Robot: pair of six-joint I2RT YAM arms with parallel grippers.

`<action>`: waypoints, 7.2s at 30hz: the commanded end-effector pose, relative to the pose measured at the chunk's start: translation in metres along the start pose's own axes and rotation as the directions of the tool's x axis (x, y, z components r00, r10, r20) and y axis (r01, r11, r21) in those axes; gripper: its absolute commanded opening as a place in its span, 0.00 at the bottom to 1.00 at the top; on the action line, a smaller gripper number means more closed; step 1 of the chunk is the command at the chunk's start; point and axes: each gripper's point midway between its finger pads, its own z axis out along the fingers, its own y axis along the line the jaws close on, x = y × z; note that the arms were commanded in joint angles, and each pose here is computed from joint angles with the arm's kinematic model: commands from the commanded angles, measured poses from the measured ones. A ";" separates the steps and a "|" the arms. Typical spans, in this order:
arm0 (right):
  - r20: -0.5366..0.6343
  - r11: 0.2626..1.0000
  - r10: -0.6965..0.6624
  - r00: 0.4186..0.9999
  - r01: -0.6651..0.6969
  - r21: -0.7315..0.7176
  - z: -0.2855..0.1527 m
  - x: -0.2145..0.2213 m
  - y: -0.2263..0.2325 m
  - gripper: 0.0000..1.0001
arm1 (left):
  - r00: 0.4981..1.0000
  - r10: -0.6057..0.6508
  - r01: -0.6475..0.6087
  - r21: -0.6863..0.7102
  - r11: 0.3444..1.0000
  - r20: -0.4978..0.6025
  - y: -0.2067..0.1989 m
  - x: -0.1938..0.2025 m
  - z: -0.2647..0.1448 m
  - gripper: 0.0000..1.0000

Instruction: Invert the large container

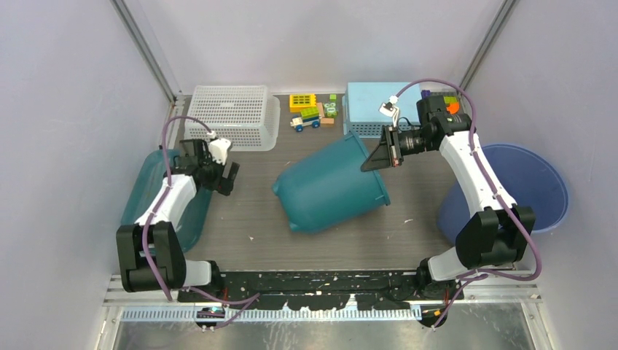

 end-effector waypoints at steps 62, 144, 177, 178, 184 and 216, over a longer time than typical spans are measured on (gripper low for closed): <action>0.060 0.990 -0.088 0.994 0.094 -0.101 -0.010 0.000 0.032 0.01 | 0.940 -0.336 0.291 -0.668 0.685 0.065 0.250 0.023 -0.107 0.00; 0.070 0.993 -0.085 0.994 0.090 -0.078 -0.010 0.000 0.030 0.01 | 0.878 -0.462 0.359 -0.469 0.807 -0.124 0.197 0.099 -0.047 0.01; 0.129 0.995 0.025 0.991 -0.037 0.097 -0.005 -0.001 -0.006 0.01 | 0.941 -0.287 0.332 -0.338 0.881 0.177 0.143 -0.050 -0.156 0.40; 0.131 0.993 0.031 0.991 -0.045 0.107 -0.005 -0.001 -0.009 0.01 | 0.947 -0.261 0.311 -0.325 0.893 0.188 0.132 -0.058 -0.159 0.45; 0.141 0.980 0.025 0.990 -0.052 0.190 -0.007 0.004 -0.024 0.06 | 0.951 -0.075 0.085 -0.019 0.996 0.298 0.012 -0.120 -0.140 0.77; 0.166 0.897 -0.135 0.977 0.050 0.439 -0.034 -0.014 -0.040 0.41 | 0.961 0.143 -0.248 0.506 0.826 0.237 -0.179 -0.103 -0.034 0.82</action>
